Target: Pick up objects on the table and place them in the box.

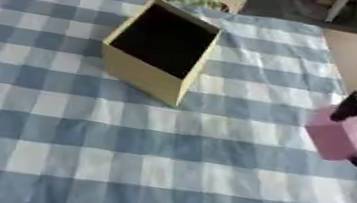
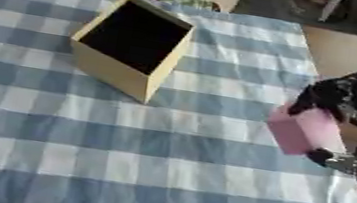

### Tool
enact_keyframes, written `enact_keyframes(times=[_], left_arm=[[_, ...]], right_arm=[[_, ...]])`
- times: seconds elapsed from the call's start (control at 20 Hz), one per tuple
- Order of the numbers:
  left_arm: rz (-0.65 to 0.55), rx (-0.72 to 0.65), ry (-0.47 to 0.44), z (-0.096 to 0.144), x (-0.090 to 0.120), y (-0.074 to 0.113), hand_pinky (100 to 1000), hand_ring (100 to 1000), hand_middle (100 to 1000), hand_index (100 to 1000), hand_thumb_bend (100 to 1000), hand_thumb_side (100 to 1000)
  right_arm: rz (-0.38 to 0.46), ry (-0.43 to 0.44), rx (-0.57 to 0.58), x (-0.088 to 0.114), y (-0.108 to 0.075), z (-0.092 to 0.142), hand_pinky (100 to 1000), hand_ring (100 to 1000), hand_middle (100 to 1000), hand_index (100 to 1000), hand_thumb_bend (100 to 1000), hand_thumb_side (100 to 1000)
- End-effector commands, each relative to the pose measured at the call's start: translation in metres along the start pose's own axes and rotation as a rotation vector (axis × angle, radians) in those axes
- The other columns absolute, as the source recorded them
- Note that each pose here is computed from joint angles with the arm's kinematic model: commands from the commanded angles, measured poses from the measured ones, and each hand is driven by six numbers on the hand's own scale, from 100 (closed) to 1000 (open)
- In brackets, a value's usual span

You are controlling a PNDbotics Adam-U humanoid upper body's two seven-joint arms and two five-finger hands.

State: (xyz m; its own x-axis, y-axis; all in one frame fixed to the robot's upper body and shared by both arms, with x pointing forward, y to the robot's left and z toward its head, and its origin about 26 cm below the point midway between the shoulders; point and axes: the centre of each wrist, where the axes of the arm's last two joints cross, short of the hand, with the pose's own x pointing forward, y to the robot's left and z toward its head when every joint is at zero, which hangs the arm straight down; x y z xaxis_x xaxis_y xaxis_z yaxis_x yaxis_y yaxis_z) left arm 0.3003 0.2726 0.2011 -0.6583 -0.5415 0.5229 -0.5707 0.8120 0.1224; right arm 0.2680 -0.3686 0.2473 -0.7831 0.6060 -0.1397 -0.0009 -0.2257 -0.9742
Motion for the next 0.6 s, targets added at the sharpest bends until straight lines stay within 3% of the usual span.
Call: enact_keyframes(times=[0.05,0.2,0.6], left_arm=[[0.011,-0.003,-0.033,-0.006,0.006,0.001,480,640,587,690,217,864],[0.016,-0.005,-0.035,-0.007,0.007,0.000,481,640,587,690,219,863],[0.031,-0.010,-0.044,-0.008,0.009,-0.002,480,640,587,690,218,862]], right_arm=[[0.025,-0.021,0.009,0.000,-0.022,-0.002,507,355,328,471,100,100],[0.026,-0.039,-0.010,0.000,-0.037,-0.007,454,326,312,456,100,100],[0.014,-0.083,-0.053,0.000,-0.075,-0.022,453,320,308,457,100,100]])
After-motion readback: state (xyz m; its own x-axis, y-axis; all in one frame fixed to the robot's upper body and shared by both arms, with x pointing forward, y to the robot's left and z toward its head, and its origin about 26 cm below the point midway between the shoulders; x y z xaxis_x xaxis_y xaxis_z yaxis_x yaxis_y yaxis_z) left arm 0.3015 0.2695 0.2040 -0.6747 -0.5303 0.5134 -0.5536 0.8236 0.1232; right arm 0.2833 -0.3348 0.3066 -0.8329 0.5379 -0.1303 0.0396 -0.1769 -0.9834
